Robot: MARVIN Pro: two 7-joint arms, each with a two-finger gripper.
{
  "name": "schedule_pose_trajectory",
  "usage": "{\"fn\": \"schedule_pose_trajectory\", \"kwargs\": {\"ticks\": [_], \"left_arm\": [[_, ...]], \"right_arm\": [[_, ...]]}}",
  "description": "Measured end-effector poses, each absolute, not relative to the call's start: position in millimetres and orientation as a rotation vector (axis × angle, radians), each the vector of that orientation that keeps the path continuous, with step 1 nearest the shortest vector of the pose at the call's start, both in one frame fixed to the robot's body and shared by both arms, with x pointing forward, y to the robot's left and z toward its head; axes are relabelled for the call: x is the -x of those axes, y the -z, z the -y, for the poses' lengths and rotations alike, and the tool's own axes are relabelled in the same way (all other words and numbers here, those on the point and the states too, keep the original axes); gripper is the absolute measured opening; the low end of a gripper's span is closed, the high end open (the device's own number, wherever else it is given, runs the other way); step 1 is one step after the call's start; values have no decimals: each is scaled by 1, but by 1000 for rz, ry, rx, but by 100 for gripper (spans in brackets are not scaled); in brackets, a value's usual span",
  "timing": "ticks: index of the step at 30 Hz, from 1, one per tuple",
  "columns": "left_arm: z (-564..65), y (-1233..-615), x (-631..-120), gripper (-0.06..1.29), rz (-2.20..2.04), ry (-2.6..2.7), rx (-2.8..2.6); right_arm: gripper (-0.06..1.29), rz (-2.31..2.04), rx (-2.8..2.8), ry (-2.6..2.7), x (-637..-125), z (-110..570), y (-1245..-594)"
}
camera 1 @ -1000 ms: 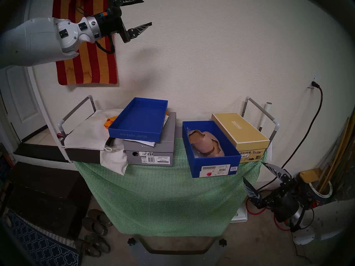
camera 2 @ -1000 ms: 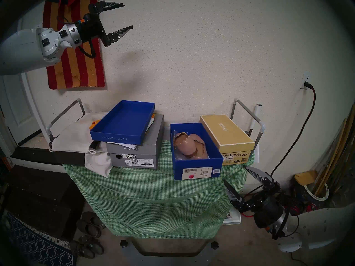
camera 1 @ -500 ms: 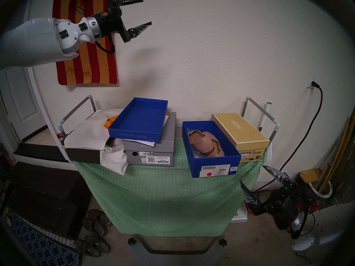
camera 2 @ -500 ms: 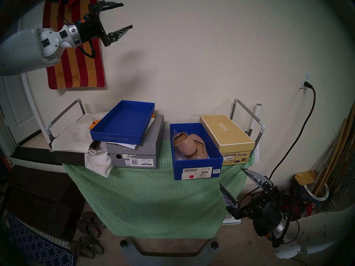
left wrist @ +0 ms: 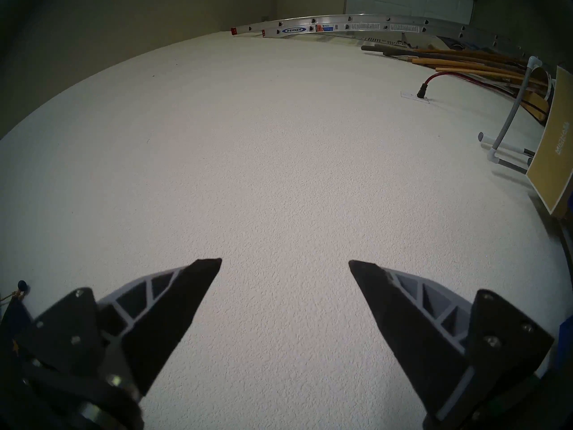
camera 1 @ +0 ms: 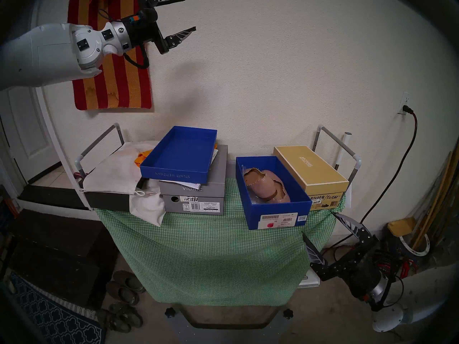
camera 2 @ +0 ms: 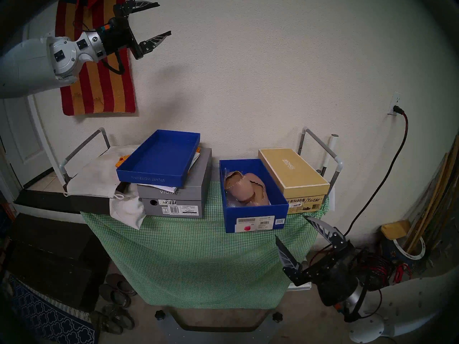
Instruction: Put shoes into shoe box
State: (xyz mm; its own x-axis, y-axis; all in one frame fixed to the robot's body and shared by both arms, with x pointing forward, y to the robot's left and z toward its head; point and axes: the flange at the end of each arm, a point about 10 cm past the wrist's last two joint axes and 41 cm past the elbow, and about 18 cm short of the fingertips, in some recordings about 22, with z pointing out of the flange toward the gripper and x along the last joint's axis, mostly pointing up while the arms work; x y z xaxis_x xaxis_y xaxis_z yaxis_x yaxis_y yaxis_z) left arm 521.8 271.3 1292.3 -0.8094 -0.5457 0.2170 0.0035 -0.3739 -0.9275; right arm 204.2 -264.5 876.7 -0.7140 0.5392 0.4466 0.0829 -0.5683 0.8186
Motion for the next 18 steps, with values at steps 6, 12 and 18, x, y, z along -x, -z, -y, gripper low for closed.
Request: {"fn": "schedule_pose_trajectory", "kwargs": {"ticks": [6, 12, 18], "left_arm": [[-272, -1293, -522, 117, -1502, 2234, 717], [-272, -1293, -522, 118, -1498, 2235, 717], [-272, -1292, -522, 118, -1493, 2238, 720]], "right_arm": [[122, -1306, -1048, -2329, -213, 248, -884], [122, -1298, -1070, -2316, -221, 240, -885], [122, -1300, -1084, -2305, -227, 238, -880]]}}
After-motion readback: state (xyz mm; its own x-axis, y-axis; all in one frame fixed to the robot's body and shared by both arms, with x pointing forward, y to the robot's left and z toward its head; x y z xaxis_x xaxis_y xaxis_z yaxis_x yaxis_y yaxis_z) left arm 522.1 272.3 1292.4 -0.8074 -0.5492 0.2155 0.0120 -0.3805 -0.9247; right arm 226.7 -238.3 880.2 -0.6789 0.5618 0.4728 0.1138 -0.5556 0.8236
